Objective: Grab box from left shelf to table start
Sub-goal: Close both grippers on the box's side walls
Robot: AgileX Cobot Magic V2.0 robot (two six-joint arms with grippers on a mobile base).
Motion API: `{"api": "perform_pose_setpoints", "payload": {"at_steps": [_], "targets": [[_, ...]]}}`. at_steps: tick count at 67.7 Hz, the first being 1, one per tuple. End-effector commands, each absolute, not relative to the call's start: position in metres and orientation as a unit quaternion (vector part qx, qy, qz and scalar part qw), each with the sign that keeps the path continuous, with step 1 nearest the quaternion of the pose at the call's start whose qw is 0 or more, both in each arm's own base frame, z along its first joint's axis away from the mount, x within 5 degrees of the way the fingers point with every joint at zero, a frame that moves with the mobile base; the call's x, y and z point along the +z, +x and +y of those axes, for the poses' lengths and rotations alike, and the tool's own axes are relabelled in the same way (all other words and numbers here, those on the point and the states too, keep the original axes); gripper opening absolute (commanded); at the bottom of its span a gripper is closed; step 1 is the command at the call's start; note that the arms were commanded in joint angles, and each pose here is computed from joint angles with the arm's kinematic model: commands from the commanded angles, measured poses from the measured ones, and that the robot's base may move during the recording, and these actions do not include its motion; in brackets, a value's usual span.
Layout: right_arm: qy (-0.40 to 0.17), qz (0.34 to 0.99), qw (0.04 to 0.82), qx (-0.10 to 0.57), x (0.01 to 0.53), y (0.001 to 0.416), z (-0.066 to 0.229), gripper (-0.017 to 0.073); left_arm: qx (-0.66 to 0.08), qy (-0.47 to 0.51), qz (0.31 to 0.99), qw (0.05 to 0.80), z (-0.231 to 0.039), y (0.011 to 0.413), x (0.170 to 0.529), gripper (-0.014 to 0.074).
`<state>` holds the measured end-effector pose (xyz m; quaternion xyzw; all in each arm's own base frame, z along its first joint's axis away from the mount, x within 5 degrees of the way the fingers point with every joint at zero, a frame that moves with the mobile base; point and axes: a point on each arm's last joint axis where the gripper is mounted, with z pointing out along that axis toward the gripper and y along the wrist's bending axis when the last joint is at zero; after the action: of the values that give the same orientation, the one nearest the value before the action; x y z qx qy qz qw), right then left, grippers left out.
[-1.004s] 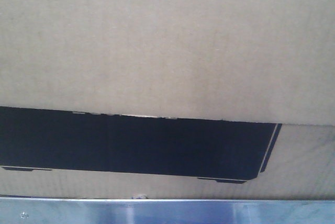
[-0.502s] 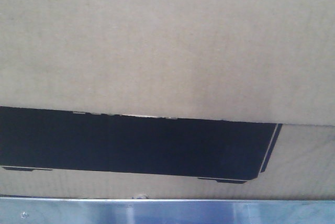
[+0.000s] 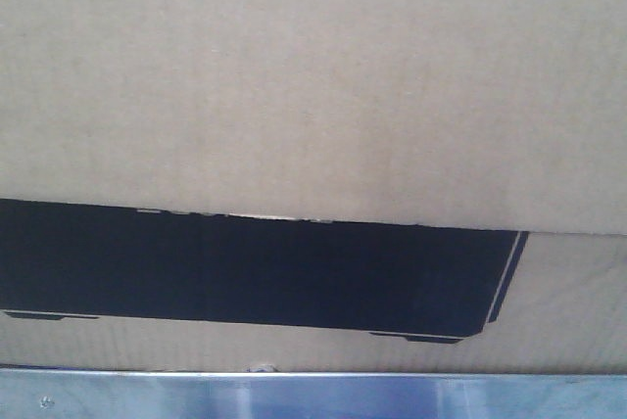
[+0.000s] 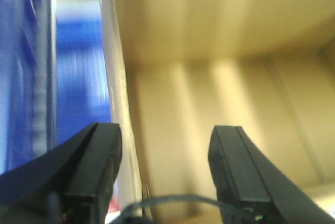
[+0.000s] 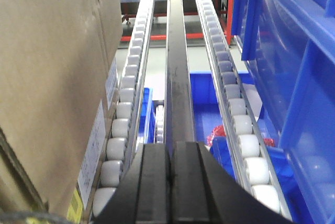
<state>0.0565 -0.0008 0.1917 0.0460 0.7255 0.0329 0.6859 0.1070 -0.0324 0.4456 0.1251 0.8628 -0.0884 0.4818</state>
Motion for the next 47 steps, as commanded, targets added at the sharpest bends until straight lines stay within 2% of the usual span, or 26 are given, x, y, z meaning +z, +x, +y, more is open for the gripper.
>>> {"api": "perform_pose_setpoints", "payload": {"at_steps": [1, 21, 37, 39, 43, 47], "targets": [[0.044, 0.685, 0.726, 0.034, 0.201, 0.056, -0.001, 0.0057, -0.094, 0.110, 0.864, 0.482, -0.037, 0.129, 0.456, 0.0297], [0.042, 0.647, 0.761, 0.035, 0.212, 0.055, -0.001, 0.0057, -0.059, 0.075, 0.927, 0.362, -0.042, 0.177, 0.439, 0.0297], [0.040, 0.619, 0.783, 0.036, 0.248, 0.047, -0.001, 0.0072, -0.050, 0.076, 0.940, 0.328, -0.045, 0.192, 0.429, 0.0297], [0.040, 0.623, 0.780, 0.036, 0.253, 0.045, -0.001, 0.0092, -0.049, 0.076, 0.940, 0.328, -0.045, 0.193, 0.428, 0.0297], [0.040, 0.630, 0.775, 0.036, 0.267, 0.040, -0.001, 0.0193, -0.049, 0.076, 0.940, 0.328, -0.045, 0.193, 0.428, 0.0297], [0.040, 0.637, 0.769, 0.036, 0.281, 0.035, 0.000, 0.0347, -0.049, 0.076, 0.940, 0.328, -0.045, 0.193, 0.428, 0.0297]]}}
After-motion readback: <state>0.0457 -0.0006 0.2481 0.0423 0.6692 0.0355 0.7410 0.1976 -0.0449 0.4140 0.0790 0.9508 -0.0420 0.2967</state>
